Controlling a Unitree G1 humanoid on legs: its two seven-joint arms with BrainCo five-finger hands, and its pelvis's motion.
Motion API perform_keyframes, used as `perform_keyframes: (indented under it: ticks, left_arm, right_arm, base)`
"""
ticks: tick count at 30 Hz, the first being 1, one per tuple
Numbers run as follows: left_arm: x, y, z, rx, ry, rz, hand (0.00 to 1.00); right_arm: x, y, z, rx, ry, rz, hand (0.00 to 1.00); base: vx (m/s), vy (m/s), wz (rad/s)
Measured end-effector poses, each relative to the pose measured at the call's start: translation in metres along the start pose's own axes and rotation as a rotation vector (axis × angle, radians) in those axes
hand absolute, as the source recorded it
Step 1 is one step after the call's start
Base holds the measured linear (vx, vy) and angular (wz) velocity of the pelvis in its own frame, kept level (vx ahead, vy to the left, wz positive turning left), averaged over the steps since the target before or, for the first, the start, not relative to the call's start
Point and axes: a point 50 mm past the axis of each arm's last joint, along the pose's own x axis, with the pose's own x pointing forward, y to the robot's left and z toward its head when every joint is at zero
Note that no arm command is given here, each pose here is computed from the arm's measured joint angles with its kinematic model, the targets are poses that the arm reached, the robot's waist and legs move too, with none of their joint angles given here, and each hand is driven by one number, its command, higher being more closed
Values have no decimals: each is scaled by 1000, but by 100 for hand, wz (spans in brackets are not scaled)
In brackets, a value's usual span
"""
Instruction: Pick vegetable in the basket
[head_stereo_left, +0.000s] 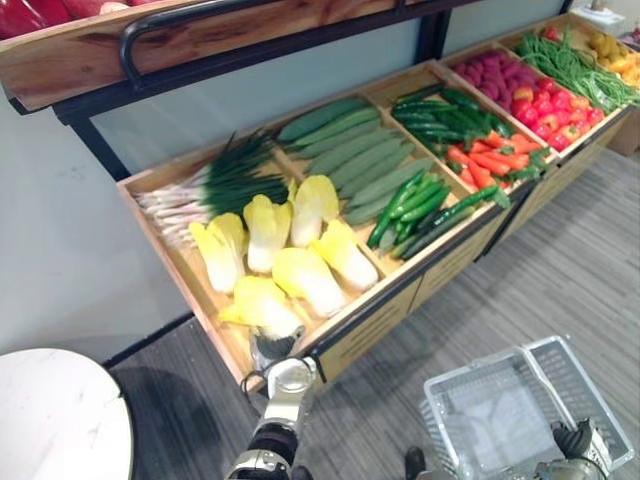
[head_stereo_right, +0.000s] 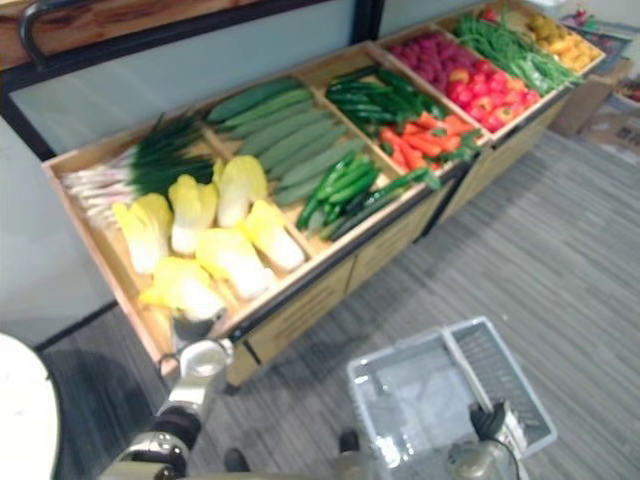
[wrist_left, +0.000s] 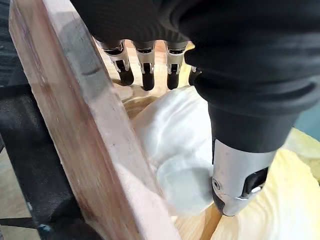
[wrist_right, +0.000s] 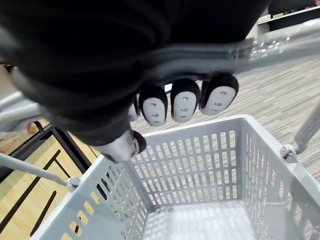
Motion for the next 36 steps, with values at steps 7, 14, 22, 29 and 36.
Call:
perform_keyframes:
  ticks: [7, 14, 22, 29, 36]
  left_arm:
    - [5, -1, 12, -81, 19, 71, 0]
    - [17, 8, 28, -100, -20, 133, 100]
    - [25, 15, 40, -88, -58, 182, 100]
    - [31, 21, 43, -75, -75, 189, 100]
    - [27, 22, 32, -43, -74, 164, 100]
  right_arm:
    - [2, -2, 2, -2, -27, -1, 100]
    - [1, 0, 7, -2, -55, -10, 100]
    - [-1, 3, 13, 15, -107, -6, 100]
    - [-3, 7, 15, 7, -122, 9, 100]
    - [-4, 7, 14, 3, -120, 14, 100]
  base:
    - [18, -15, -12]
    - [36, -12, -7]
    - [45, -10, -3]
    - [4, 0, 3]
    - [-5, 0, 2]
